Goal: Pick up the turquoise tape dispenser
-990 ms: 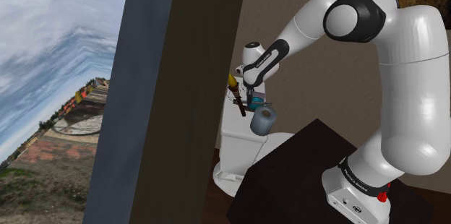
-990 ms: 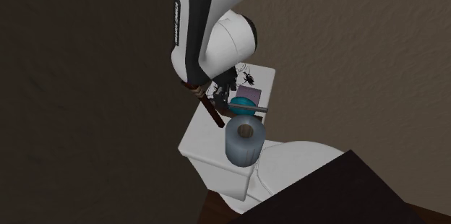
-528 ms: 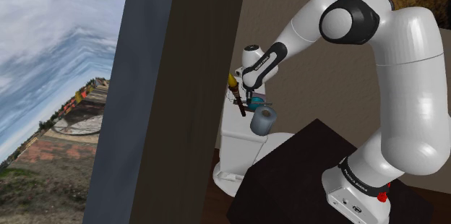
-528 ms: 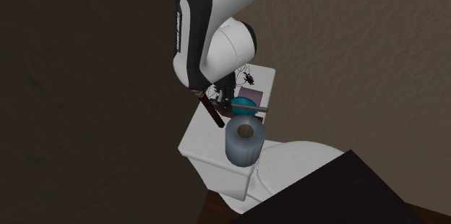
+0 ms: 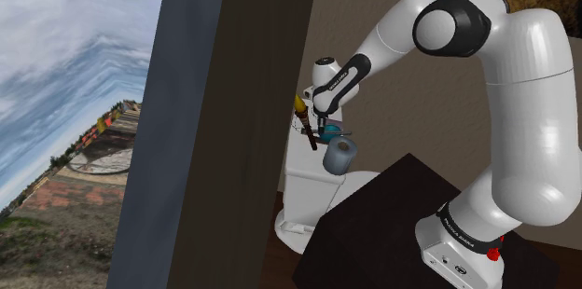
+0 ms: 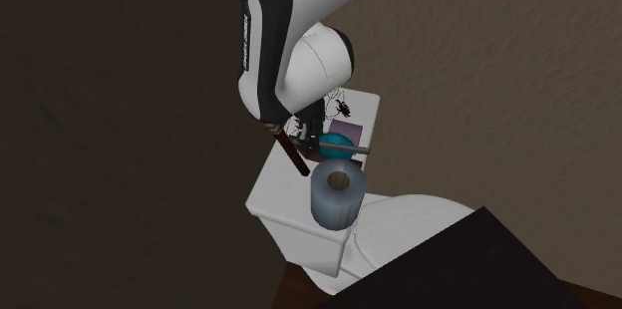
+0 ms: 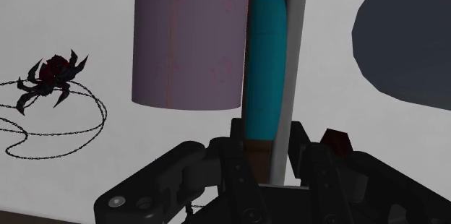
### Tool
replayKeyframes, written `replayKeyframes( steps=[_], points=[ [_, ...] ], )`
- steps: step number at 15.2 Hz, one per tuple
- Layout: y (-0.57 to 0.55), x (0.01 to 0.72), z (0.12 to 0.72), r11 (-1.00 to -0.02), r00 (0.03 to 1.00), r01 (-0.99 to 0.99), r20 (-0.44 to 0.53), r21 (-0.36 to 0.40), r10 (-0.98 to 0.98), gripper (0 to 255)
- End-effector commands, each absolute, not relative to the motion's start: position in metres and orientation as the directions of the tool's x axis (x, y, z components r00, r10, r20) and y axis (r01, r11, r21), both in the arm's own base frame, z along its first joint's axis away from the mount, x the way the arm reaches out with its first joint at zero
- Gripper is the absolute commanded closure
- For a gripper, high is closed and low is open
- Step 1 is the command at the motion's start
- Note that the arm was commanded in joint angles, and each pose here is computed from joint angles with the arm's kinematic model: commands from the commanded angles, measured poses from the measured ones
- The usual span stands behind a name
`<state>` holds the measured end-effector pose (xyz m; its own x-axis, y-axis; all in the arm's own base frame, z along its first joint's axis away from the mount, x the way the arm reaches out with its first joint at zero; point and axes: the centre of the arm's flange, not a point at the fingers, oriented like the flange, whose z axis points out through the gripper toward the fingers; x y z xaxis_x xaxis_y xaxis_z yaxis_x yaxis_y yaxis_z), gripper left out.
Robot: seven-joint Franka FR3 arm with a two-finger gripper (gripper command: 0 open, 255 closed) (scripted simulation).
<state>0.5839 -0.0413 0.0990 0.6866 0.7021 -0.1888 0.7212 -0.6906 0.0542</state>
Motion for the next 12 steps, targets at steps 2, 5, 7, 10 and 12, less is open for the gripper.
replayKeyframes(
  steps=[2,5,7,10,12],
  points=[
    [-0.041,0.584,0.112,-0.691,0.687,0.721,-0.189,0.054,0.702,255],
    [-0.041,0.584,0.128,-0.691,0.687,0.721,-0.189,0.054,0.702,255],
    [-0.041,0.584,0.139,-0.691,0.687,0.721,-0.189,0.054,0.702,255],
    [-0.041,0.584,0.155,-0.691,0.687,0.721,-0.189,0.054,0.702,255],
    [-0.041,0.584,0.165,-0.691,0.687,0.721,-0.189,0.054,0.702,255]
  ],
)
